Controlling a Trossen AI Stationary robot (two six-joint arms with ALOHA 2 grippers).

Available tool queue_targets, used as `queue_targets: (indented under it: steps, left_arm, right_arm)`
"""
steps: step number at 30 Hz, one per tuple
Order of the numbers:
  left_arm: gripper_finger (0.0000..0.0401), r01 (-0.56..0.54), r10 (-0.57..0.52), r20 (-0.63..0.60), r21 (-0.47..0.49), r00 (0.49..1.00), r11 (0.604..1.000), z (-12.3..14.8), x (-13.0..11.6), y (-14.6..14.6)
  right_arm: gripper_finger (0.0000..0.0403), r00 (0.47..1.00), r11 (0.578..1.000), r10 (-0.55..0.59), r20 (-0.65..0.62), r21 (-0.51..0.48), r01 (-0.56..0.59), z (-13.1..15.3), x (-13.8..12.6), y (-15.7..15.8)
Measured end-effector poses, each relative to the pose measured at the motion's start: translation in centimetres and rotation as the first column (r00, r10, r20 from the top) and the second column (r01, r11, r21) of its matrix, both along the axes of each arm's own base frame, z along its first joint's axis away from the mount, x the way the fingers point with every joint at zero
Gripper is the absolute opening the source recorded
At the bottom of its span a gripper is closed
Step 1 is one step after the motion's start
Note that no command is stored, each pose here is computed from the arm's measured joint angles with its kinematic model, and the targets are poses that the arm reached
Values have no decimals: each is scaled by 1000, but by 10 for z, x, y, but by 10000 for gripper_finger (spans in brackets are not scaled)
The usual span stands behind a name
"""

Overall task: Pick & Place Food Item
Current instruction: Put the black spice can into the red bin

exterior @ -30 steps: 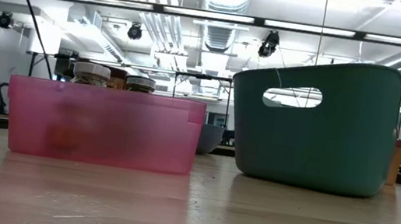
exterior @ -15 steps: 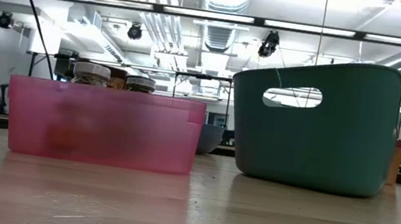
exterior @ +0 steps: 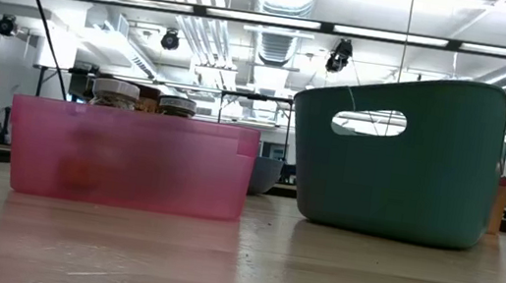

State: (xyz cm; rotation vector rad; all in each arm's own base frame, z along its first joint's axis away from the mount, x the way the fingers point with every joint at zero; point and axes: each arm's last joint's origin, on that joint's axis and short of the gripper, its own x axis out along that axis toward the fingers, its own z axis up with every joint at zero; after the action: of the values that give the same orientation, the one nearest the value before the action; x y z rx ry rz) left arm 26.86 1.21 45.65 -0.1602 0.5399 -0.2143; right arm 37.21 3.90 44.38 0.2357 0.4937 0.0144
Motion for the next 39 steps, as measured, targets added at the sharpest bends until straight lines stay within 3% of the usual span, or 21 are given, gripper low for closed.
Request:
queue_targets:
  steps: [2, 15, 23, 32, 39]
  left_arm:
    - [115, -6, 6, -1, -7, 1000, 1000, 0, 0, 0]
    - [115, 1, 0, -76, 5, 997, 1000, -6, -4, 0]
    - [115, -22, 23, -203, 10, 979, 1000, -18, -9, 0]
    - [115, -22, 42, -356, 60, 934, 998, -67, 2, -14]
    - [115, 2, 36, -393, 96, 919, 995, -100, 11, -32]
  right_arm:
    - [111, 1000, 1000, -9, -1, -4, 9, 0, 0, 0]
    - [251, 999, 999, 39, -16, 38, -38, -1, -1, 2]
    - [303, 984, 996, 1, -176, 83, 14, -6, -19, 0]
    - [313, 903, 972, -201, -379, 36, 231, -15, -43, -7]
    - [314, 831, 918, -367, -417, -19, 396, -11, -63, -13]
